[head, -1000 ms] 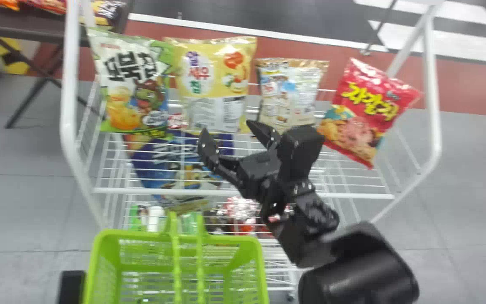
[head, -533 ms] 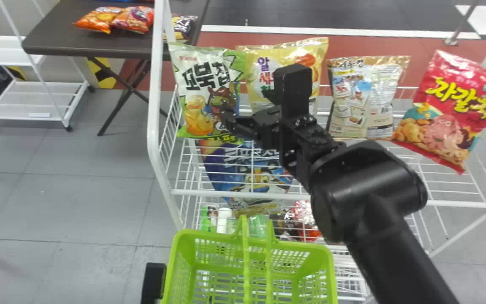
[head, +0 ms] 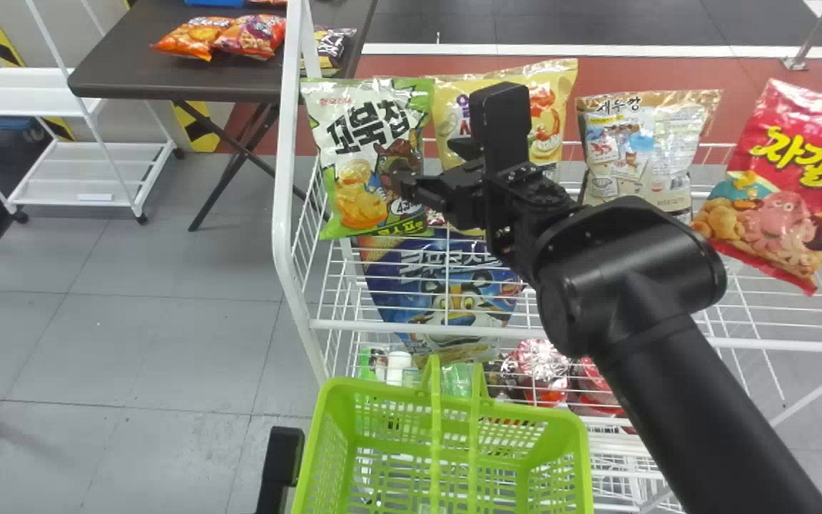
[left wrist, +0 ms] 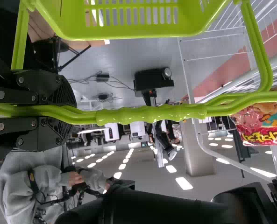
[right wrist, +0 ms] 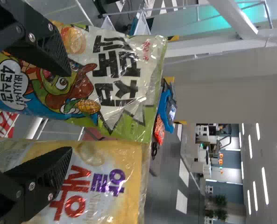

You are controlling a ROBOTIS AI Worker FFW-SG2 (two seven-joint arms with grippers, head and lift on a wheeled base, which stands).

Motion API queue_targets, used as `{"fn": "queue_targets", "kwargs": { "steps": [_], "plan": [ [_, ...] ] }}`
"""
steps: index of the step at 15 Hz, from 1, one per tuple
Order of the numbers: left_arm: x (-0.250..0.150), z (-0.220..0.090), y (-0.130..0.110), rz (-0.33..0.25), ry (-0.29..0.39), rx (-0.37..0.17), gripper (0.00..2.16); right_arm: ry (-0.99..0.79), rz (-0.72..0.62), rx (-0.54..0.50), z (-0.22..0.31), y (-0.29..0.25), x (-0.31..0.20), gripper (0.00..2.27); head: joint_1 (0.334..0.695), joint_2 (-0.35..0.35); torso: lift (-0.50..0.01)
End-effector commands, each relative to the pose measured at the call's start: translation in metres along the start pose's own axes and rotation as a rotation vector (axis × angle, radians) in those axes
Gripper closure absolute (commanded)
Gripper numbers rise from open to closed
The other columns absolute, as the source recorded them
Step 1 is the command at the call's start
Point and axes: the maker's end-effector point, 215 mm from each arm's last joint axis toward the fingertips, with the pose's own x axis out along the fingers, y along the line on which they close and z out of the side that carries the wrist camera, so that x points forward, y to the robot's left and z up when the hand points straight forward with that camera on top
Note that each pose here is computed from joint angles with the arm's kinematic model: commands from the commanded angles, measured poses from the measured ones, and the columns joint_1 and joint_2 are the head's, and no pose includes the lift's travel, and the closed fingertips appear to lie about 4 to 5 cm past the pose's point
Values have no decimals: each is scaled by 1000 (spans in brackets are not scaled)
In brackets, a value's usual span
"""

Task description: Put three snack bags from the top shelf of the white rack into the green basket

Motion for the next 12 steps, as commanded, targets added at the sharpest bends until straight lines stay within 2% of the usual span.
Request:
{"fn": "queue_targets", "kwargs": {
  "steps": [1,2,3,4,9,12],
  "plan": [
    [-1,0,1,-1,1,-4,1541,27,38,2,-1,3,6,1430,695,58,0],
    [-1,0,1,0,1,-4,1541,37,54,1,-2,4,7,1666,695,64,0],
    [-1,0,1,0,1,-4,1541,46,70,1,-3,7,8,1686,695,72,0],
    [0,0,1,0,1,-3,1541,66,76,1,-7,6,10,1889,695,75,0],
    [1,0,2,-6,3,-7,1541,82,126,16,-15,15,11,2074,695,79,0],
    [-2,2,2,-2,-3,-4,1541,90,162,46,-26,44,-13,2078,695,87,0]
  ]
}}
